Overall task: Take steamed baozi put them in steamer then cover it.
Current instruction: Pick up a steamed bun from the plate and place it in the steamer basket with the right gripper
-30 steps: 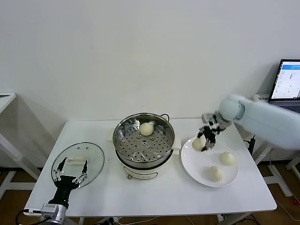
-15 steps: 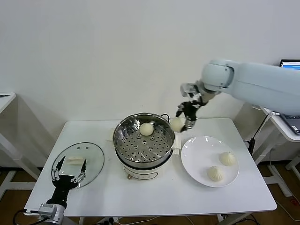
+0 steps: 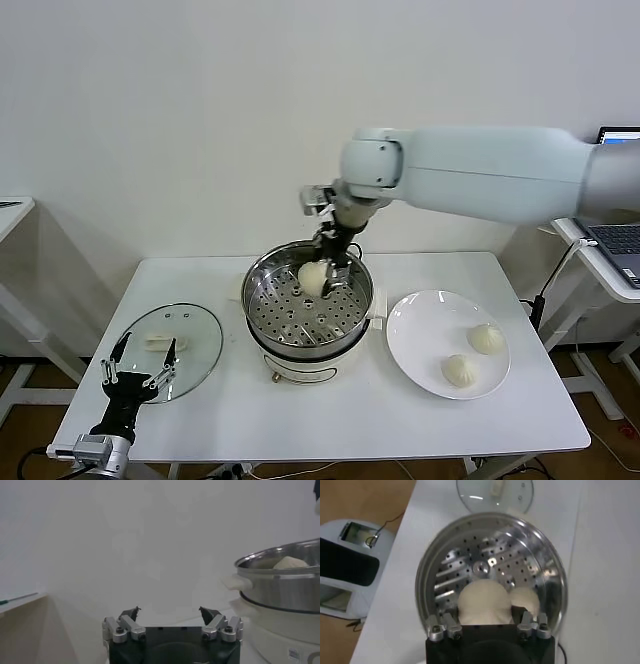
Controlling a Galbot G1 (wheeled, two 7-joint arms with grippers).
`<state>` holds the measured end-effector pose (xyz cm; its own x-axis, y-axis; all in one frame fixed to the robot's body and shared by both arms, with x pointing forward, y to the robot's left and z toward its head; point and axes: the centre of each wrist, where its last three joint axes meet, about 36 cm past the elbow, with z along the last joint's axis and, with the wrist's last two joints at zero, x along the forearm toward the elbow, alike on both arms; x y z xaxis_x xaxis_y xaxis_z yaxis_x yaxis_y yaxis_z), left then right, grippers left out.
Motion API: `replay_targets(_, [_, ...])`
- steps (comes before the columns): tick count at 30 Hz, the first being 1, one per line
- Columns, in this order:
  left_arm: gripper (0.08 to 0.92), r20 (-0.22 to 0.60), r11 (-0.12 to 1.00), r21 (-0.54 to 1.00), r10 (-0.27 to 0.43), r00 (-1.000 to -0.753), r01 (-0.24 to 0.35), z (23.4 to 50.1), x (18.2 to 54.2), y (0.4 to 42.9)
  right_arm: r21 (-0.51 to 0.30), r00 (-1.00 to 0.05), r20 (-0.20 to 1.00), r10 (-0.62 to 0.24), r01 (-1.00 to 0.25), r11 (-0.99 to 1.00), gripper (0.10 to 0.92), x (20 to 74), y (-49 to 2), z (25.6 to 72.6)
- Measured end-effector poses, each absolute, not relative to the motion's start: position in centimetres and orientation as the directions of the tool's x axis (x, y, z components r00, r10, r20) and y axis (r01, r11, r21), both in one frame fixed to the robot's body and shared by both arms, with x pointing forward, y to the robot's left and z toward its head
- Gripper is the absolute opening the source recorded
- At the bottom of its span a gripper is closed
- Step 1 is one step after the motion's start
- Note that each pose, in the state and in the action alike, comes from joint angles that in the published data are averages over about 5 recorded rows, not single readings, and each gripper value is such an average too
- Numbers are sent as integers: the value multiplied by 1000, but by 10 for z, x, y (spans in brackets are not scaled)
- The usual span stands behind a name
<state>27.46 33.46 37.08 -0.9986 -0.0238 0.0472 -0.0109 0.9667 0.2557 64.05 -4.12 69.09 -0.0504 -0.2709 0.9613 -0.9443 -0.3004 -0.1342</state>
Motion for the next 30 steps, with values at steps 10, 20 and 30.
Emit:
replay_targets(10, [823, 56, 964, 263, -43, -998, -27, 368, 273, 342, -119, -37, 961, -273, -949, -291, 696, 662, -9, 656])
replay_targets(20, [823, 59, 966, 259, -42, -997, -25, 366, 275, 342, -117, -45, 961, -271, -960, -256, 696, 678, -1, 632])
replay_targets(30, [823, 63, 965, 261, -46, -997, -28, 364, 274, 344, -102, -32, 961, -275, -965, -243, 696, 683, 12, 608])
